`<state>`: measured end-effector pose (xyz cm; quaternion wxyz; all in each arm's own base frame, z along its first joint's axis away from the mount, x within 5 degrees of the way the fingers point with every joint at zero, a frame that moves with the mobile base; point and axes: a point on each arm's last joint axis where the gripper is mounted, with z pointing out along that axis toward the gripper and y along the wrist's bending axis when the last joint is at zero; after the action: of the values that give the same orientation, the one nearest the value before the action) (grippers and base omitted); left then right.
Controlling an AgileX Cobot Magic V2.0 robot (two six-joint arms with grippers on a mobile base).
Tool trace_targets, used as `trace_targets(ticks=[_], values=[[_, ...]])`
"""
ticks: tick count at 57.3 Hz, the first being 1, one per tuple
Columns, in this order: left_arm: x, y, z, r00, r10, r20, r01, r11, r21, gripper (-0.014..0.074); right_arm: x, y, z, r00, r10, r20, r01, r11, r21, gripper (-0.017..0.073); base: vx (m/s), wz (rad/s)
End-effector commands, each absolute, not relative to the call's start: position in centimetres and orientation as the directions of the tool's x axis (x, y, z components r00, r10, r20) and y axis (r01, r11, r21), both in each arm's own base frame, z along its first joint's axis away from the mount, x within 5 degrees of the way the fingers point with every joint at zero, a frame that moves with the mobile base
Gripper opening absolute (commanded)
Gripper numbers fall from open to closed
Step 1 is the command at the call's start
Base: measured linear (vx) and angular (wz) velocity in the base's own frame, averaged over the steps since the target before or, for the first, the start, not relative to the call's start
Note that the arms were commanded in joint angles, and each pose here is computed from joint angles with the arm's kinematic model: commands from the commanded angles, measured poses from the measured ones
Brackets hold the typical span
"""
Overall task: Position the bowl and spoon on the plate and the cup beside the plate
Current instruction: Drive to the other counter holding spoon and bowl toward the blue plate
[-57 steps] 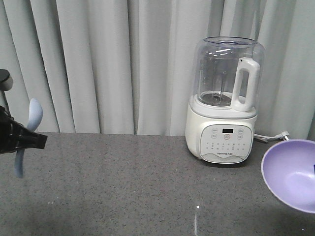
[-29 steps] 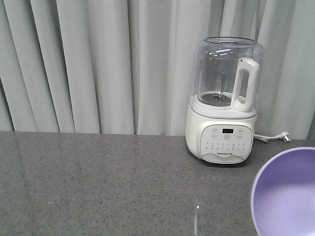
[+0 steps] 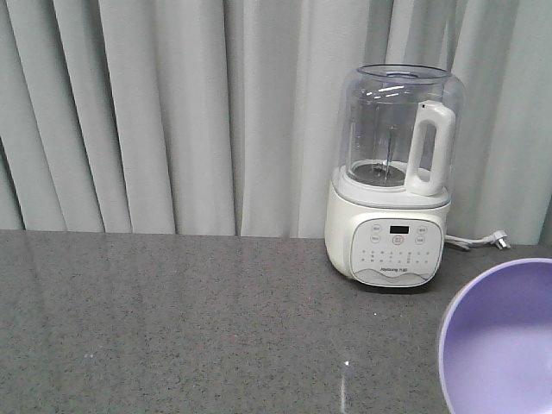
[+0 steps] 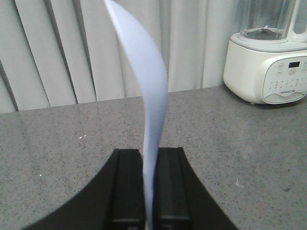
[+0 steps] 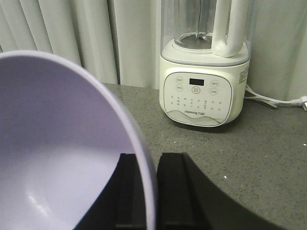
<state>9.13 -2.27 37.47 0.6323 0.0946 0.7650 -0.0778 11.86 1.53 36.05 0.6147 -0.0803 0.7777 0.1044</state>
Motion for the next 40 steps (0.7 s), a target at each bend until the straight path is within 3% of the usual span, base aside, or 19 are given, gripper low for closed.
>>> trace_targets(ticks=[1, 25, 40], values=[[9.13, -2.29, 39.14, -0.075, 0.012, -0.997, 0.244, 0.970, -0.006, -0.0003, 11.92, 1.27, 37.51, -0.155, 0.039, -0.987, -0.220, 0.973, 0.073, -0.0008, 0.00, 0.00], [9.25, -2.32, 39.09, -0.080, 0.013, -0.997, 0.244, 0.970, -0.007, -0.0003, 11.92, 1.26, 37.51, -0.154, 0.039, -0.987, -0.219, 0.973, 0.073, -0.0008, -0.01, -0.03], [9.25, -2.32, 39.09, -0.080, 0.013, -0.997, 0.244, 0.970, -0.007, -0.0003, 11.92, 1.26, 37.51, -0.154, 0.039, -0.987, -0.219, 0.973, 0.073, -0.0008, -0.05, -0.28]])
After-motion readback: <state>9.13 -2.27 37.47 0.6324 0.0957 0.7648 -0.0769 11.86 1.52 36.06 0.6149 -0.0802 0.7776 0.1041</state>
